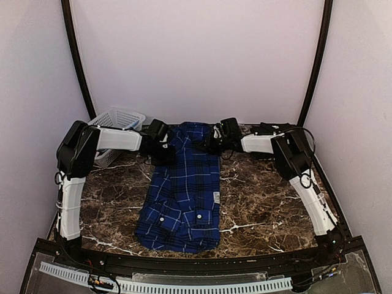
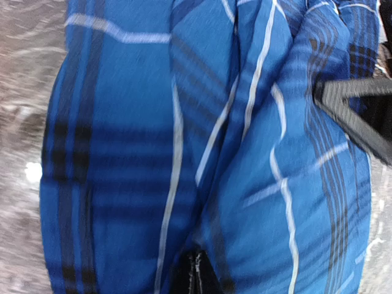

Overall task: Fold and stack the long sleeve shirts
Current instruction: Move the rectangle-folded shirt to the center of the board.

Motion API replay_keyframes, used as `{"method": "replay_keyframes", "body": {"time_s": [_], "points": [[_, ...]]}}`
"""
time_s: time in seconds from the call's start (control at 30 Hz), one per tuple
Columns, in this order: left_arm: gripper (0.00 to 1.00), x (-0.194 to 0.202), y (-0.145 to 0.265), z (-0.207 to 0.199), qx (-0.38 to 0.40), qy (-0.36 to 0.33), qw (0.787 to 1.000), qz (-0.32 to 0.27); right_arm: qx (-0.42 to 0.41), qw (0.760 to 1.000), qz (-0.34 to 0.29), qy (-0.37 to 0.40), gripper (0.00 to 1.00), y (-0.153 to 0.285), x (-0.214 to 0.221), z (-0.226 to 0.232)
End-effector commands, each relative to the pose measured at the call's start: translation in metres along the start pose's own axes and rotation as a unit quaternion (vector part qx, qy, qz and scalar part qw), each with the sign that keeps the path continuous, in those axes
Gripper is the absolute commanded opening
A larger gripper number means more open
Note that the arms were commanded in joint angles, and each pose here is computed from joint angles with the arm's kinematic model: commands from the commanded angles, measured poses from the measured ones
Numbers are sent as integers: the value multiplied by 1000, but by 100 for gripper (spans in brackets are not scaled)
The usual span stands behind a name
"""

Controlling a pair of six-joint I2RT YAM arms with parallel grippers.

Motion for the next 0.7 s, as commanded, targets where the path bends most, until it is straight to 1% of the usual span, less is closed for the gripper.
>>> {"method": "replay_keyframes", "body": {"time_s": [0.0, 0.1, 0.17, 0.27, 0.37, 0.5, 0.67], "points": [[3, 28, -11, -23, 38, 25, 998, 32, 25, 999, 0, -34, 13, 23, -1, -39], [3, 33, -13, -36, 56, 41, 997, 37, 23, 999, -2, -39, 14, 29, -9, -51], [3, 33, -13, -38, 55, 46, 997, 34, 16, 999, 0, -41, 15, 29, -16, -55], [3, 33, -16, -36, 46, 54, 997, 34, -6, 999, 7, -45, 16, 27, -23, -53], [3, 28, -18, -33, 34, 48, 998, 30, -15, 999, -1, -34, 20, 32, -34, -39], [3, 12, -14, -27, 26, 47, 998, 20, 4, 999, -40, -11, 23, 50, -62, -32], [3, 0, -9, -22, 25, 37, 999, 20, -7, 995, -99, -19, 19, 63, -99, -35]]}}
Point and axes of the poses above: each gripper's point midway between its finger pads, its own y axis back along the fingers, its own z axis along the line the jaws close on, x = y × z, the point moved 1 cm from there along y, back along the fingers, and after that the axes turned 9 degrees about y, right-handed, at the moved point
